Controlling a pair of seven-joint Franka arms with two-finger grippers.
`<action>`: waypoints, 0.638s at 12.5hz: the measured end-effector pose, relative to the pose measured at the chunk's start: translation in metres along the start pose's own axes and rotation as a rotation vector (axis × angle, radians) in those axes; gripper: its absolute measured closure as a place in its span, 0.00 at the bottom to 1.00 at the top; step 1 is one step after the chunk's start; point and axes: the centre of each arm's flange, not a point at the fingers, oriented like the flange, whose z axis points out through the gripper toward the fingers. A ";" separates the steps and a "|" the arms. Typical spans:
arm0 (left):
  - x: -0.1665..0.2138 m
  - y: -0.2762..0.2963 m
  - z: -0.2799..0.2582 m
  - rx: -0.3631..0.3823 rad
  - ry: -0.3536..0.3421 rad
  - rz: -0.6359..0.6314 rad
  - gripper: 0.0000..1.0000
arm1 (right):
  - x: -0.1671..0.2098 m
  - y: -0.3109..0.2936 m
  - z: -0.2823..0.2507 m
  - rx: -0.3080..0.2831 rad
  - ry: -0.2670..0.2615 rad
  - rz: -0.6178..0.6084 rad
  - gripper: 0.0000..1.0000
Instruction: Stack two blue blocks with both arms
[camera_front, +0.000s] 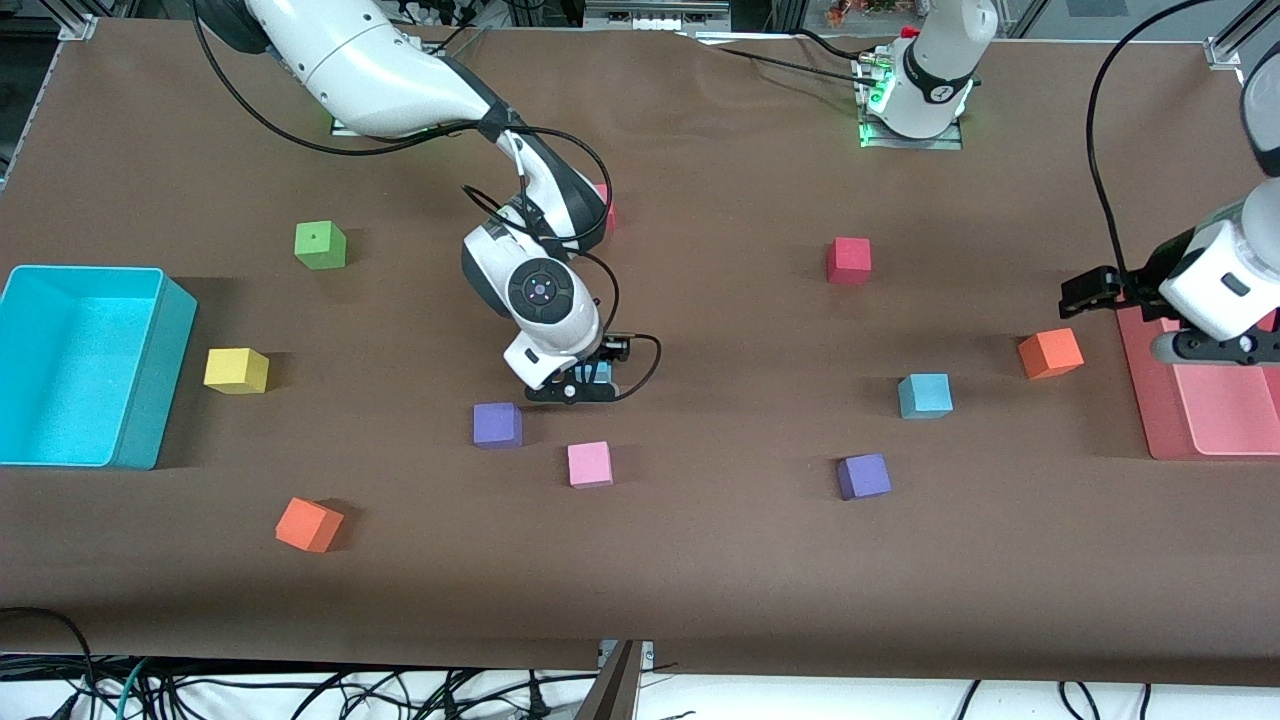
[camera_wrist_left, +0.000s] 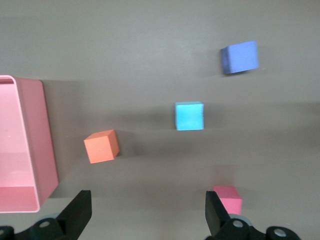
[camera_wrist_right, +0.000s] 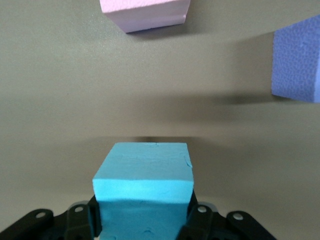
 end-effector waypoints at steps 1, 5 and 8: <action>0.009 -0.001 0.020 0.020 -0.019 0.004 0.00 | 0.000 -0.001 0.003 0.000 0.004 -0.003 0.40; 0.028 0.002 0.058 0.027 -0.049 0.013 0.00 | -0.002 -0.002 0.030 -0.001 0.046 -0.032 0.33; 0.035 0.005 0.072 0.026 -0.025 0.020 0.00 | -0.003 -0.004 0.033 0.011 0.060 -0.036 0.01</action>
